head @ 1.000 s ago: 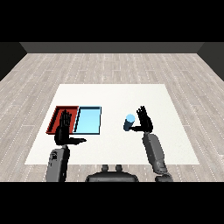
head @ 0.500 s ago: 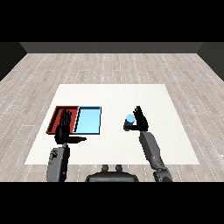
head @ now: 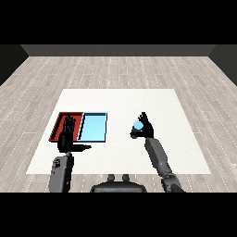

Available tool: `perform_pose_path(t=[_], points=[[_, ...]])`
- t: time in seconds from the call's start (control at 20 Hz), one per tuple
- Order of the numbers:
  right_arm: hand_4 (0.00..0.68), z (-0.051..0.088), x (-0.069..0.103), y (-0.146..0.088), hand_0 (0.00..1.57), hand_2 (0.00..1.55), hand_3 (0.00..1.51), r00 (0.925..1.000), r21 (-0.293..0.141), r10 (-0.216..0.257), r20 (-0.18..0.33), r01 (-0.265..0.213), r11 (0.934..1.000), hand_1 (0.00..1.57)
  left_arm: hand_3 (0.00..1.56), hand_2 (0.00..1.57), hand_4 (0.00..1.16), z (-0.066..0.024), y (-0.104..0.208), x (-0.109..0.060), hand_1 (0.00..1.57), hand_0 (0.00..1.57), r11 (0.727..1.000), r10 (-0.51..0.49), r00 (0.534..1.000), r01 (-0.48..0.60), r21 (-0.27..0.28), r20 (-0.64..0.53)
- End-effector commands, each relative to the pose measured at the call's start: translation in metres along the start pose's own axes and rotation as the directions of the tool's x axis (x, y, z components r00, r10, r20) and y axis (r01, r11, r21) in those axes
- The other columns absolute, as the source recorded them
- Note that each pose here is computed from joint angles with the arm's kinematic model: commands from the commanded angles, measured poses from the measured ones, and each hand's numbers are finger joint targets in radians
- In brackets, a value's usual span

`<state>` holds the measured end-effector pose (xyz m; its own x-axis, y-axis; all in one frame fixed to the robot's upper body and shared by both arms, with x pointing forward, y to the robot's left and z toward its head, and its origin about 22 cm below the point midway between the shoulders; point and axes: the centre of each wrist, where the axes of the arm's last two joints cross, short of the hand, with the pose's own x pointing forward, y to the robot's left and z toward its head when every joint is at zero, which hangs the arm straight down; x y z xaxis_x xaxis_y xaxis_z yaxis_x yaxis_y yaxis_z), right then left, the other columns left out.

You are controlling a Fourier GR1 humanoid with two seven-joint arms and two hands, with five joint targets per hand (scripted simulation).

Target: Pick the blue can and put it in the blue box

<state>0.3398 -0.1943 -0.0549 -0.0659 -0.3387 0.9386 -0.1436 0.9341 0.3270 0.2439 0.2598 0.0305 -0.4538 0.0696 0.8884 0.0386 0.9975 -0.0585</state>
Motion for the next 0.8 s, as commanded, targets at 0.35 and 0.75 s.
perform_pose_path(t=[0.35, 0.75], points=[[0.0, -0.024, 0.003, 0.007, 0.0, 0.0, 0.0, 0.9992, 0.041, 0.006, -0.04, -0.005, 0.9991, 0.0, 0.0, 0.0, 0.0, -0.0006, -0.002, -0.008, 0.0, 0.0, 1.0, 0.012, 1.0, -0.012, -0.007, -0.003], [0.658, -0.012, -0.022, 0.014, 1.53, 1.49, 1.45, 0.9759, -0.181, 0.211, -0.056, -0.218, 0.959, 1.53, 0.0, 0.0, 0.0, -0.0042, 0.004, 0.001, 0.0, 0.0, 1.0, 0.016, 1.0, -0.016, -0.001, 0.0]])
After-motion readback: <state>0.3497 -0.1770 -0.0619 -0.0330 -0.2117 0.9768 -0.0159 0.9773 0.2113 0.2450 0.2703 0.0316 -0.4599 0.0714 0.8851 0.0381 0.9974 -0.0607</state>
